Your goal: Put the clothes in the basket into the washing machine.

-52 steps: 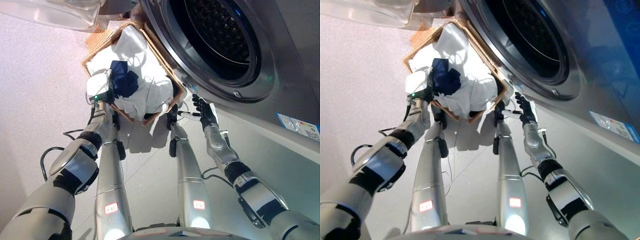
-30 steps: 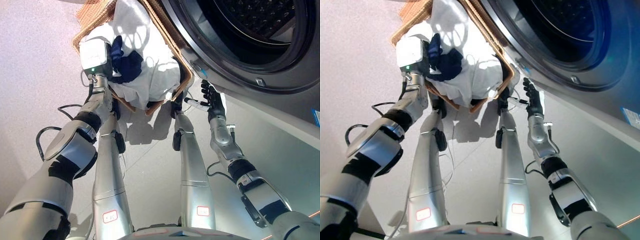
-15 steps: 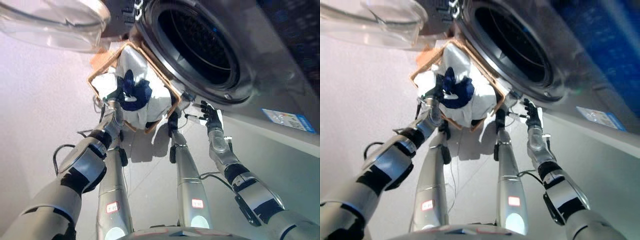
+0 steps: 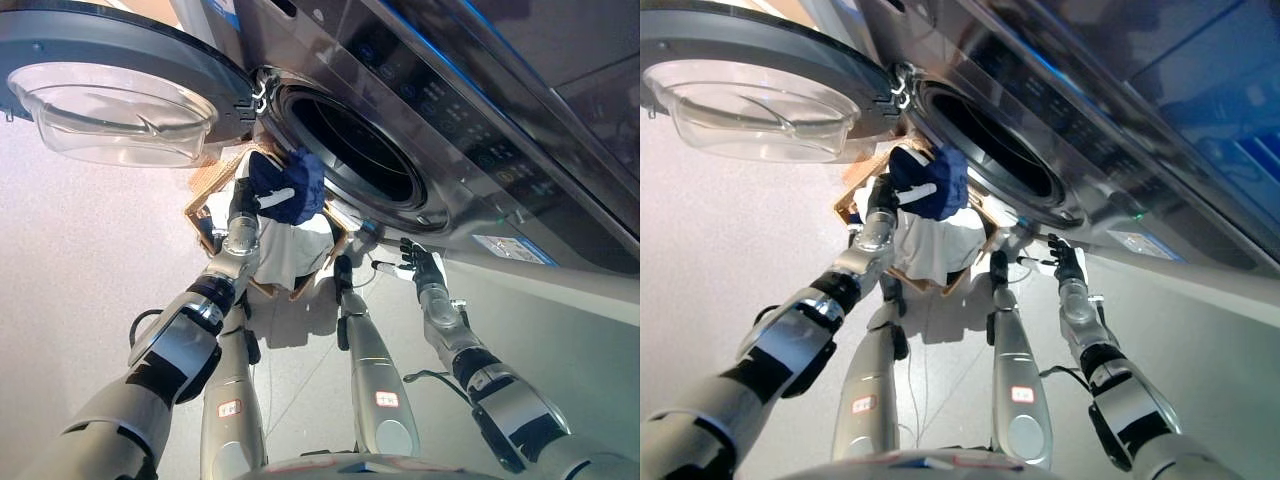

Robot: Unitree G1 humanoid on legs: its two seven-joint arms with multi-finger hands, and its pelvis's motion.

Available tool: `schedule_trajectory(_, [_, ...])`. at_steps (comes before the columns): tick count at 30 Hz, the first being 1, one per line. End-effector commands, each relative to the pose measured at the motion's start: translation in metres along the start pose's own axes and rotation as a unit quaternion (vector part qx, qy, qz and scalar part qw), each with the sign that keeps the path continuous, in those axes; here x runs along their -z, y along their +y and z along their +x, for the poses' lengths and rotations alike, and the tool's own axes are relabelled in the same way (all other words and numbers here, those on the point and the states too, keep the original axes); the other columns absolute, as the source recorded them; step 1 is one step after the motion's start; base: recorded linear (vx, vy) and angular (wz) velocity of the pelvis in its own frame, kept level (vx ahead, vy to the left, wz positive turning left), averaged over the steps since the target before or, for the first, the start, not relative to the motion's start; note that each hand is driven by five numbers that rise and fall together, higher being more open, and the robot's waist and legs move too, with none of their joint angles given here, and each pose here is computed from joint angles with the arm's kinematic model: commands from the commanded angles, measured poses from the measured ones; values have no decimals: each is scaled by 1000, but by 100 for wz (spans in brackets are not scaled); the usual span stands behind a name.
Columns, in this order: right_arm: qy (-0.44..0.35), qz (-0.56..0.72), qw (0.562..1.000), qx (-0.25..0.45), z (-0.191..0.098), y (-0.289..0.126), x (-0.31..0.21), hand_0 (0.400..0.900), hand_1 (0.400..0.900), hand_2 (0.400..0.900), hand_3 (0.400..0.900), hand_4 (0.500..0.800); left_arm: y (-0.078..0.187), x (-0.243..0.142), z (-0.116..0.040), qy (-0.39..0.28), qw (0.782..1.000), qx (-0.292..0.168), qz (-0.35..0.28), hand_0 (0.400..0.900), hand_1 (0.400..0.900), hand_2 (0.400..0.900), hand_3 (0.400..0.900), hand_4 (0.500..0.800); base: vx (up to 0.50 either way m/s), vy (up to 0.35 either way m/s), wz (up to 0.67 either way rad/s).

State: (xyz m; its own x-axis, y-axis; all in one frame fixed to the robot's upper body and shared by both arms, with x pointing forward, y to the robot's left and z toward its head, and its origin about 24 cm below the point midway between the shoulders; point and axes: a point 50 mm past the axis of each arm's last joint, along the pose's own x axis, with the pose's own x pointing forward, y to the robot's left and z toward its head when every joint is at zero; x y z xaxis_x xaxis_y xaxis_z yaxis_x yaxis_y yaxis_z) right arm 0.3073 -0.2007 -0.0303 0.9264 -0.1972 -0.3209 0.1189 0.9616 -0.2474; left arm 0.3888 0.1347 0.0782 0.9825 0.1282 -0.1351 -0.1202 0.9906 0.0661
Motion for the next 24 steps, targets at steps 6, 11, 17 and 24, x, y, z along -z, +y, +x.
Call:
schedule_trajectory(6, [17, -5, 1000, 20, -17, -20, 27, 900, 900, 900, 900, 800, -74, -51, -11, -65, 979, 105, -162, 400, 400, 400, 400, 500, 33, -34, -11])
schedule_trajectory(11, [-1, -9, 1000, 10, -17, -16, 19, 900, 900, 900, 900, 800, -80, -72, -11, -80, 971, 113, -197, 400, 400, 400, 400, 500, 48, -26, -27])
schedule_trajectory(17, [-17, -15, 1000, 9, -19, -19, 16, 900, 900, 900, 900, 800, -85, -104, -9, -99, 958, 116, -241, 400, 400, 400, 400, 500, 49, -24, -21])
schedule_trajectory(24, [-7, -19, 1000, 11, -27, -26, 27, 900, 900, 900, 900, 800, -79, -144, -8, -134, 941, 112, -291, 400, 400, 400, 400, 500, 53, -31, -14])
